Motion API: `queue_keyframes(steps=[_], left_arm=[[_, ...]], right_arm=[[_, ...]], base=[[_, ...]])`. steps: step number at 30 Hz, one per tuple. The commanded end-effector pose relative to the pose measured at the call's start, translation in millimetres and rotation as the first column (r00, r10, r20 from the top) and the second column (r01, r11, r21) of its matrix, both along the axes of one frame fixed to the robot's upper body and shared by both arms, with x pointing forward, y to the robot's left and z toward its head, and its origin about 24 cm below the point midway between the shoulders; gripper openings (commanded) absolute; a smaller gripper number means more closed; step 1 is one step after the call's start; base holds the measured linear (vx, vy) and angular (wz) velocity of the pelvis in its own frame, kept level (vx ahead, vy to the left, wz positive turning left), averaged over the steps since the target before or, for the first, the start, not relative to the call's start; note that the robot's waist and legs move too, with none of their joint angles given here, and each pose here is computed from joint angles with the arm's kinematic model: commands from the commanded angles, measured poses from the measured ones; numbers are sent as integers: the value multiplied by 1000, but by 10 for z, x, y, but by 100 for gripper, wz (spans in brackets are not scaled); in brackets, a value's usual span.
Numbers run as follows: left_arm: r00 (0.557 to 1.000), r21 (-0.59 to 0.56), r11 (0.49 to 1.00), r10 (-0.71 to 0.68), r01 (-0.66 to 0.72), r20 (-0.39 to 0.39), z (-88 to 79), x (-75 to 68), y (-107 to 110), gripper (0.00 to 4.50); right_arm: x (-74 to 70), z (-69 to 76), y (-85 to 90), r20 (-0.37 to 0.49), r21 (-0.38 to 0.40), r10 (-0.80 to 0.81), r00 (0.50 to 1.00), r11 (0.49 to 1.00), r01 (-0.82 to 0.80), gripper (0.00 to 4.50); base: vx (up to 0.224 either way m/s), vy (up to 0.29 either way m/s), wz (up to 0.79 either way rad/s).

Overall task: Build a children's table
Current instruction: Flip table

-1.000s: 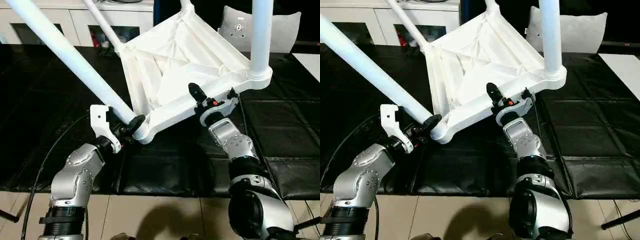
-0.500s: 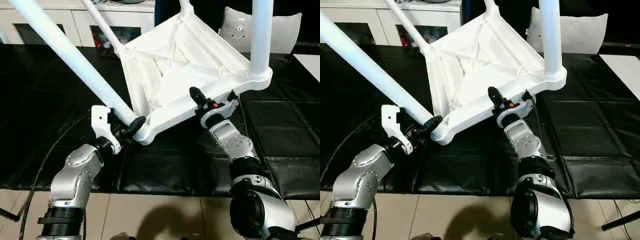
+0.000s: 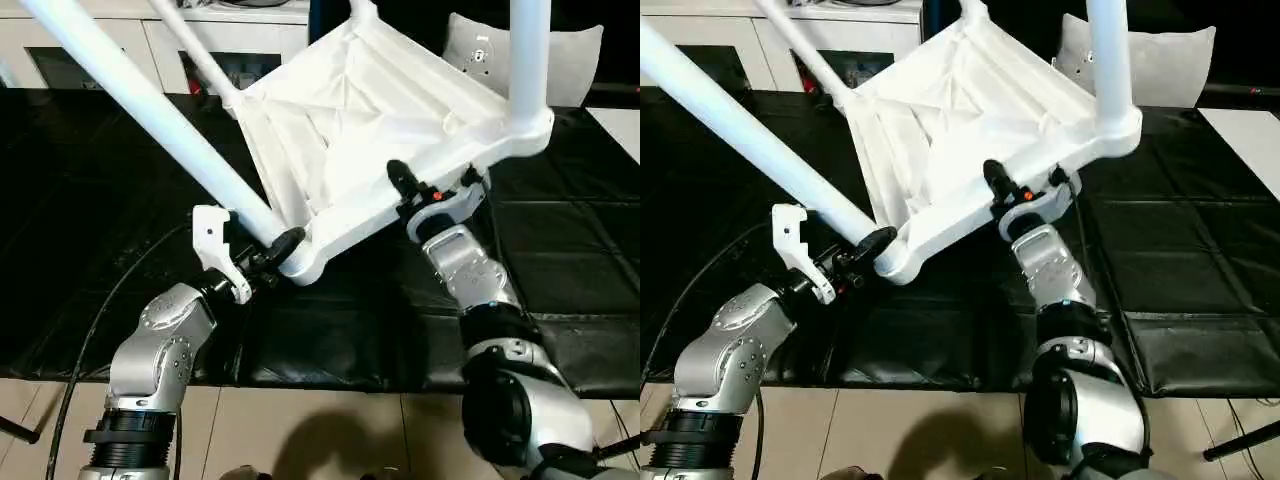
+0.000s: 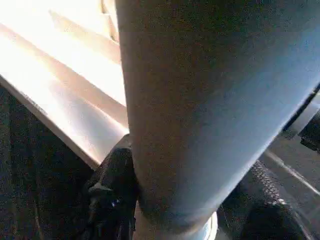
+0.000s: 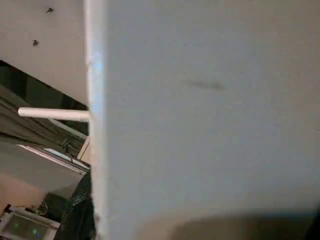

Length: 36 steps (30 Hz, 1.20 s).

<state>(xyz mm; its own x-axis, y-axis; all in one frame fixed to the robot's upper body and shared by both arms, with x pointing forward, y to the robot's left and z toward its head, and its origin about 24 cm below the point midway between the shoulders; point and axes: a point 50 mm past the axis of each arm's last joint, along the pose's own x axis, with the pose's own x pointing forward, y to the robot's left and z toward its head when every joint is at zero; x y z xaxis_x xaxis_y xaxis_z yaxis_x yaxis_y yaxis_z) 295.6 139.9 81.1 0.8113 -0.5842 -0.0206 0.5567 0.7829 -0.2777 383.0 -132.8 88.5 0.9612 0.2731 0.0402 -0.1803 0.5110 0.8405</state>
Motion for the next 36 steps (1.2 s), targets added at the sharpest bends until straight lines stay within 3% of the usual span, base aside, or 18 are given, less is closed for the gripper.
queue_keyframes(steps=[1, 9, 12, 15, 18, 23, 24, 25, 29, 36], left_arm=[[998, 5, 1000, -14, 14, -61, -132, -71, 51, 269], [998, 25, 998, -56, 56, 1, -127, -72, 20, 269], [996, -42, 998, -34, 38, 86, -91, -56, 27, 269], [993, -23, 998, -59, 61, 103, -169, -63, 11, 269], [983, -112, 989, -82, 101, 164, -185, -80, 16, 269], [974, -68, 987, -129, 144, 186, -254, -86, 16, 269], [972, -64, 986, -136, 151, 191, -260, -82, 19, 296], [968, -46, 985, -153, 165, 197, -262, -82, 23, 296], [964, 31, 980, -200, 197, 175, -301, -77, 45, 328], [968, 49, 975, -219, 215, 125, -383, -112, 111, 387]], right_arm=[[107, 592, -425, 228, -72, -180, 957, 977, 201, 193], [48, 559, -475, 224, -67, -213, 951, 970, 233, 193], [16, 521, -506, 219, -47, -253, 942, 962, 270, 193], [-15, 498, -517, 215, -25, -279, 936, 956, 291, 193], [-74, 547, -437, 275, 14, -241, 931, 969, 246, 193], [-128, 573, -420, 301, 27, -225, 927, 973, 228, 193], [-140, 583, -430, 303, 30, -227, 925, 973, 229, 193], [-157, 606, -451, 314, 28, -228, 922, 973, 231, 193], [-208, 680, -517, 346, -52, -221, 912, 966, 254, 193], [-283, 887, -675, 404, -181, -248, 880, 922, 343, 193]], base=[[0, 0, 0], [0, 0, 0], [0, 0, 0], [0, 0, 0], [0, 0, 0], [0, 0, 0], [0, 0, 0], [0, 0, 0], [0, 0, 0], [0, 0, 0]])
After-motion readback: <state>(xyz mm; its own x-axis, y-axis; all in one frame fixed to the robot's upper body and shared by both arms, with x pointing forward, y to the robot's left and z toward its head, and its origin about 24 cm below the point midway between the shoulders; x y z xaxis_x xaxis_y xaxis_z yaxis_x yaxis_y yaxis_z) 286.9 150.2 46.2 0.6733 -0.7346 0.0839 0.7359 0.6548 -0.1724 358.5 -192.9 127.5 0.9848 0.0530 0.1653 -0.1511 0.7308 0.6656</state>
